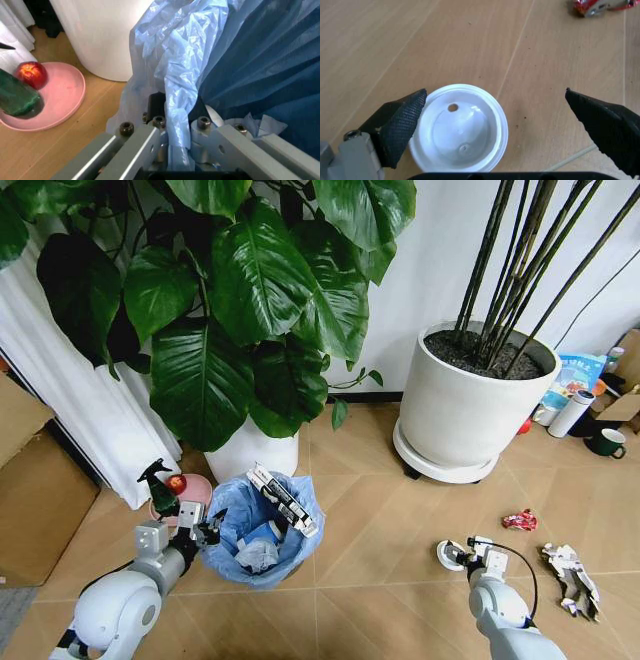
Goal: Pick up the trash bin and place the garbage on the floor into it.
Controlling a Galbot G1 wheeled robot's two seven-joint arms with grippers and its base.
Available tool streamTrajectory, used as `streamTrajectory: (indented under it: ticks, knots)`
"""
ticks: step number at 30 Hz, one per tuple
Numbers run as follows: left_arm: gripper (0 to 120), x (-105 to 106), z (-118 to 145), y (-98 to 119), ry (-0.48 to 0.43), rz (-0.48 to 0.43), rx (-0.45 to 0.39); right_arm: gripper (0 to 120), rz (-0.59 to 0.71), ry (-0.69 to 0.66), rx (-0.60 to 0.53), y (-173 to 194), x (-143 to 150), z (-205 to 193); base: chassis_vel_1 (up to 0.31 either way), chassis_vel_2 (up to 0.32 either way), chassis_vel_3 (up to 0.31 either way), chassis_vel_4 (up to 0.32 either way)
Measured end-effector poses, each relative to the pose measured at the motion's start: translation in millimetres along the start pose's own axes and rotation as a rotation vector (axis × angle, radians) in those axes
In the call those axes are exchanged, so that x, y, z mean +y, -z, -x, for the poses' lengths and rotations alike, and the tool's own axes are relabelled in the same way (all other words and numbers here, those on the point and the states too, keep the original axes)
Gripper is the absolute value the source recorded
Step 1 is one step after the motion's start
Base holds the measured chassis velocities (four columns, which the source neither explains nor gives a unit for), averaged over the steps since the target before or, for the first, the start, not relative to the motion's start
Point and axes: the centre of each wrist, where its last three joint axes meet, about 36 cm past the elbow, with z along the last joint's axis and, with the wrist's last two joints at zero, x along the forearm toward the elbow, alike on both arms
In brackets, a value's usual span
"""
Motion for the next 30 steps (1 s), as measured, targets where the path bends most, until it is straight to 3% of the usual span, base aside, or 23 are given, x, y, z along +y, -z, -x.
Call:
streamTrajectory:
  ticks: [30]
  knots:
    - [0, 2.6, 0.8, 1.2, -0.004, 0.007, 0.002, 100, 0.052, -0.040, 0.037, -24.2, 8.0, 23.4, 0.000, 0.000, 0.000, 0.000]
